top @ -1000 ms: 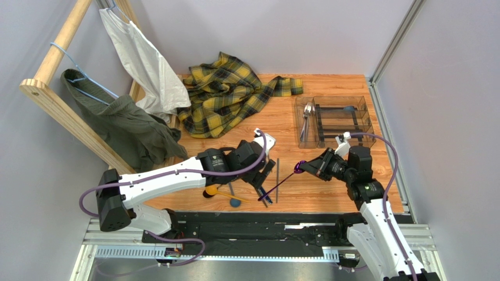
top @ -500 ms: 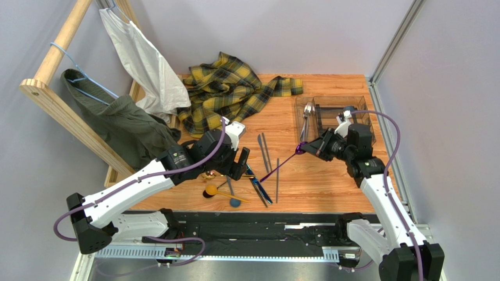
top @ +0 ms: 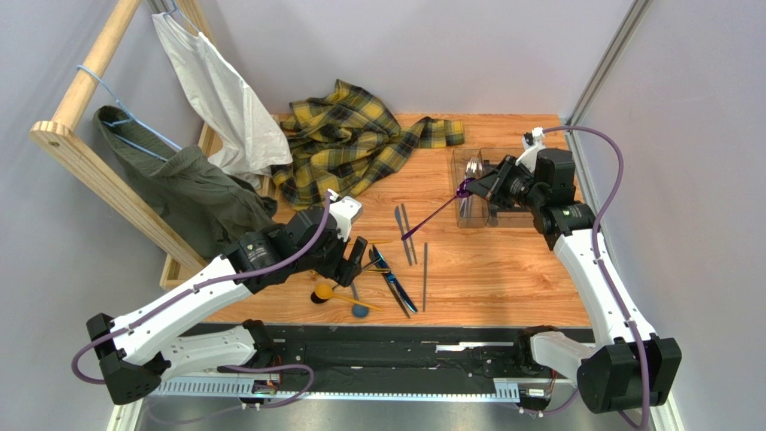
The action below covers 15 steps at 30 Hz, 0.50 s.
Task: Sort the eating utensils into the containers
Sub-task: Place the spoon in the storage box.
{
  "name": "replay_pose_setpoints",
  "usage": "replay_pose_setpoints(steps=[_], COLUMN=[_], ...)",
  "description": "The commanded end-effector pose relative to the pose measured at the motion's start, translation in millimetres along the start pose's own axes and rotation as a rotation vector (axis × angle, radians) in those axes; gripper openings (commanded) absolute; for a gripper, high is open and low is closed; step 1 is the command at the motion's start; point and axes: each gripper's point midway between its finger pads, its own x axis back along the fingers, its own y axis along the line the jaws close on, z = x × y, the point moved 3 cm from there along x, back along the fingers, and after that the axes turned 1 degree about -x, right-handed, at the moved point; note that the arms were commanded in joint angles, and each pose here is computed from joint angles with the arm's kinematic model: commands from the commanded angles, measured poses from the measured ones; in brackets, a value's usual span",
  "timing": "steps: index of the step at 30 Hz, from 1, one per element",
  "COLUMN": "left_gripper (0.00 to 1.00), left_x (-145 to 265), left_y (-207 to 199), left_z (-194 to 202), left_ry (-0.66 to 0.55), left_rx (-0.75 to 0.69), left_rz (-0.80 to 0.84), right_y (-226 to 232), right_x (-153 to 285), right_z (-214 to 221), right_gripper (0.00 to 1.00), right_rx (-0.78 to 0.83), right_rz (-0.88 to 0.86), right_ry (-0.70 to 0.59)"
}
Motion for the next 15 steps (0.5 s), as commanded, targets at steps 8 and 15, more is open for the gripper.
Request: replay_pose_setpoints(steps=[8,15], left_gripper=[0.85,0.86], left_x=[22,32], left_y=[15,18], left_z=[5,6], left_ry=[-0.065,-0.102], left_rx=[-0.021,0.006], left_rz=[-0.013,-0.022], right_y=[-20,-64], right_x=[-14,-15], right_z=[-62,-127], right_gripper=[0.00,0.00], right_rx=[0.012,-0.076], right_rz=[0.121,0.241], right_ry=[-0.133,-0.235])
